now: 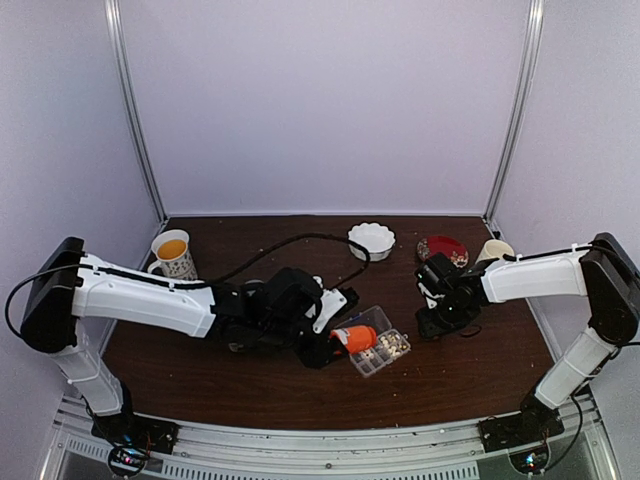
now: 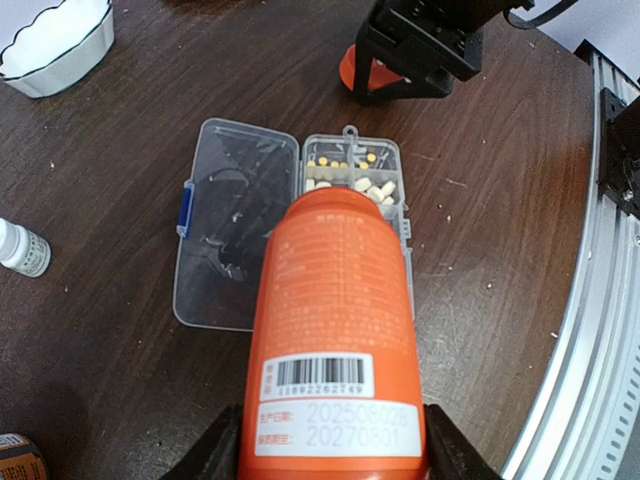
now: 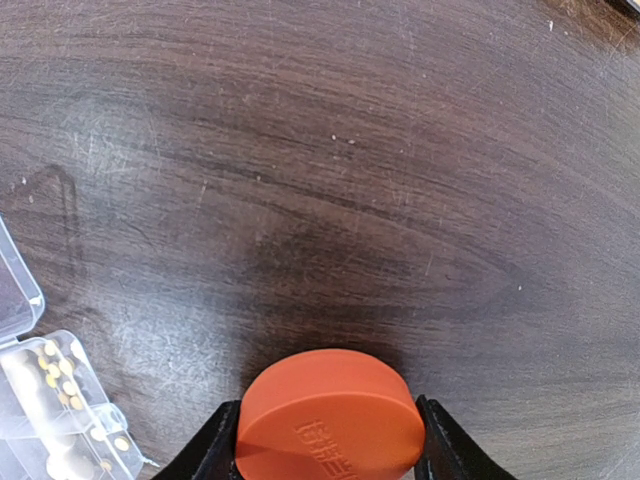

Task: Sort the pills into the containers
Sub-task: Pour the pill into the compartment of the pill container.

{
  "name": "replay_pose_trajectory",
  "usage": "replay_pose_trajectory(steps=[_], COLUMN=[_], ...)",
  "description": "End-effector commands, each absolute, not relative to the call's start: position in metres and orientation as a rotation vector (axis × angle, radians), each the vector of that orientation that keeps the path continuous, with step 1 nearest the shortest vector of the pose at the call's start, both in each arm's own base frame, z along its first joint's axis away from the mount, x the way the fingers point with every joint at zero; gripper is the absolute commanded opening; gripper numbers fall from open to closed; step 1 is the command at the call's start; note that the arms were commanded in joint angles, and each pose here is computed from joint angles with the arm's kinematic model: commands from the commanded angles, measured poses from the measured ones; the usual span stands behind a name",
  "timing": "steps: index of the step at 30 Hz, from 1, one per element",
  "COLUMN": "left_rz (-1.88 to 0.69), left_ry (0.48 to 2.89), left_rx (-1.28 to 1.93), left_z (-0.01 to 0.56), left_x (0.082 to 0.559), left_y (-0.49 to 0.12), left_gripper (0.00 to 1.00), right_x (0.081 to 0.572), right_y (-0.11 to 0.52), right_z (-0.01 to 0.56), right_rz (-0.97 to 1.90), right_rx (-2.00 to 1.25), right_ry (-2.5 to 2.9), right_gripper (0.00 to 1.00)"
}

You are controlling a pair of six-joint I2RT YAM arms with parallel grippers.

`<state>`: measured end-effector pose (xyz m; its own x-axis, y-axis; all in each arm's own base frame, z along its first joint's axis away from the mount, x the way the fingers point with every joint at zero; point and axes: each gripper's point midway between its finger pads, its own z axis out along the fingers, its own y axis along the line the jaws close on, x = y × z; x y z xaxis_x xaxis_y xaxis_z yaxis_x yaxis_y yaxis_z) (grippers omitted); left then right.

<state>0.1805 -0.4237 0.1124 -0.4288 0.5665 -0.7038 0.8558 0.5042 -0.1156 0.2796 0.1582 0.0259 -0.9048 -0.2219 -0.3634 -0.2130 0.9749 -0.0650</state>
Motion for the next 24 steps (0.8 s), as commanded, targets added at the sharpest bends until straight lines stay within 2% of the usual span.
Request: replay_pose_trajectory(steps=[1,24], left_rz=[-0.685,-0.819], left_ry=[2.098,2.075], left_rx=[1.137,1.226], left_z=[0.121,0.126], left_x=[0.178,0.155], left_y=[-0.43,-0.441], left_gripper=[0.0,0.0], right_x=[0.287,0.286], right_y=[0.161,0.161], right_z=[0.031,0.03], right_rz=[-0.031,-0.027], right_rx=[-0.318,-0.319], right_ry=[2.734,2.736], right_gripper=[0.0,0.0])
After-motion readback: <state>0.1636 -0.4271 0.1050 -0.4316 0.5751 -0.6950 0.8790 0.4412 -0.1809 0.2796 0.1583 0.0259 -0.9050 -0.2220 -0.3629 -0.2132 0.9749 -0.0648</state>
